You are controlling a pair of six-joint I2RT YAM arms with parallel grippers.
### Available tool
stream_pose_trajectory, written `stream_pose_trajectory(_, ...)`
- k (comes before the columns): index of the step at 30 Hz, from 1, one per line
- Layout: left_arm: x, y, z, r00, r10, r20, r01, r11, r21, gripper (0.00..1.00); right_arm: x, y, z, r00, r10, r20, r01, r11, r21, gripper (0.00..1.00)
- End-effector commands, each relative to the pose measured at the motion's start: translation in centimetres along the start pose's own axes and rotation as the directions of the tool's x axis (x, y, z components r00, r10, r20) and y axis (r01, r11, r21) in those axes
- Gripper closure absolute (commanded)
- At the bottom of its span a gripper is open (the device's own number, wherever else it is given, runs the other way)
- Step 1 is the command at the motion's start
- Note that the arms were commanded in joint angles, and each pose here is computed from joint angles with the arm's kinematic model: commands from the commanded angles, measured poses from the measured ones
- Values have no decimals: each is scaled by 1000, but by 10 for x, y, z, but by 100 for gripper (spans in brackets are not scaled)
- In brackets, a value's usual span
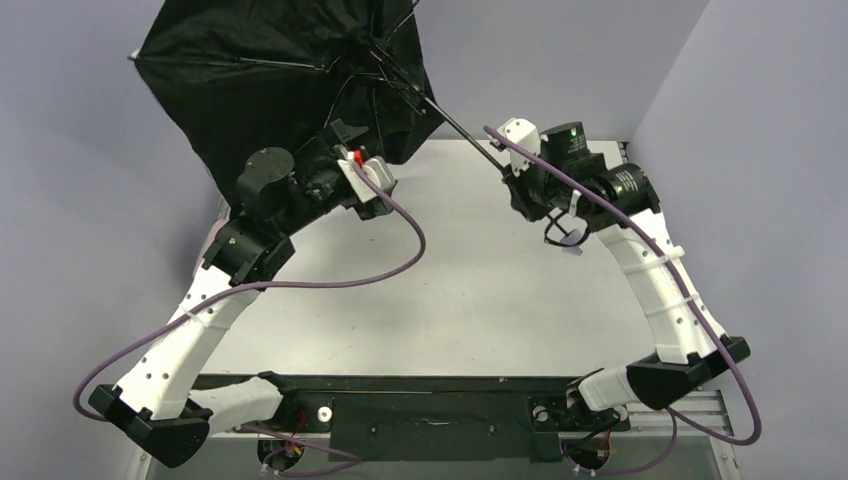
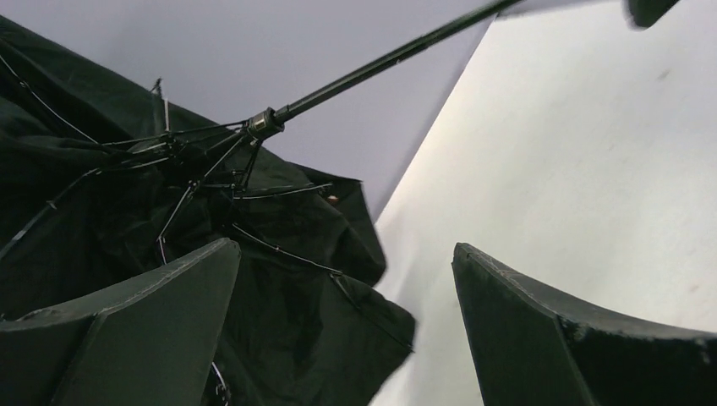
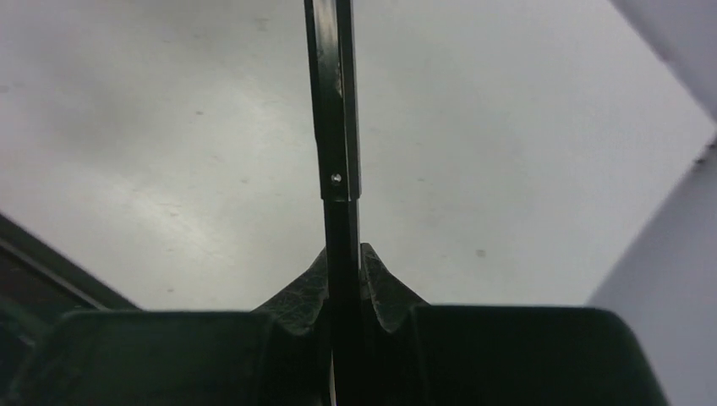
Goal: Open the umbrella
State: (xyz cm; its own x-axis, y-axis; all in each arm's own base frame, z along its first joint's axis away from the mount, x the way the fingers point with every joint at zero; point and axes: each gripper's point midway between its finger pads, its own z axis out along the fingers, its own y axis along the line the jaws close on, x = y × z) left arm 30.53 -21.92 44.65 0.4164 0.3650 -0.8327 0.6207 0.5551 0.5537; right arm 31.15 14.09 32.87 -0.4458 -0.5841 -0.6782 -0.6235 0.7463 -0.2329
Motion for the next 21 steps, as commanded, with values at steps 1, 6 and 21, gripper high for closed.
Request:
stream_pose_trajectory(1,13,16,4,934,344,-99,-348,937,-25,2,-62,49,-35,904,262,337,-169,945,-281,100)
stream_pose_trajectory(6,17,13,11,853,514,-89,-517,856,-14,10,-45,89,-30,905,289,311,-148,901,-408,100)
stream_pose_trajectory(21,55,-17,50,670,739,-67,-740,673,19,39,-18,143,-28,918,244,313,-42,845,-534,100)
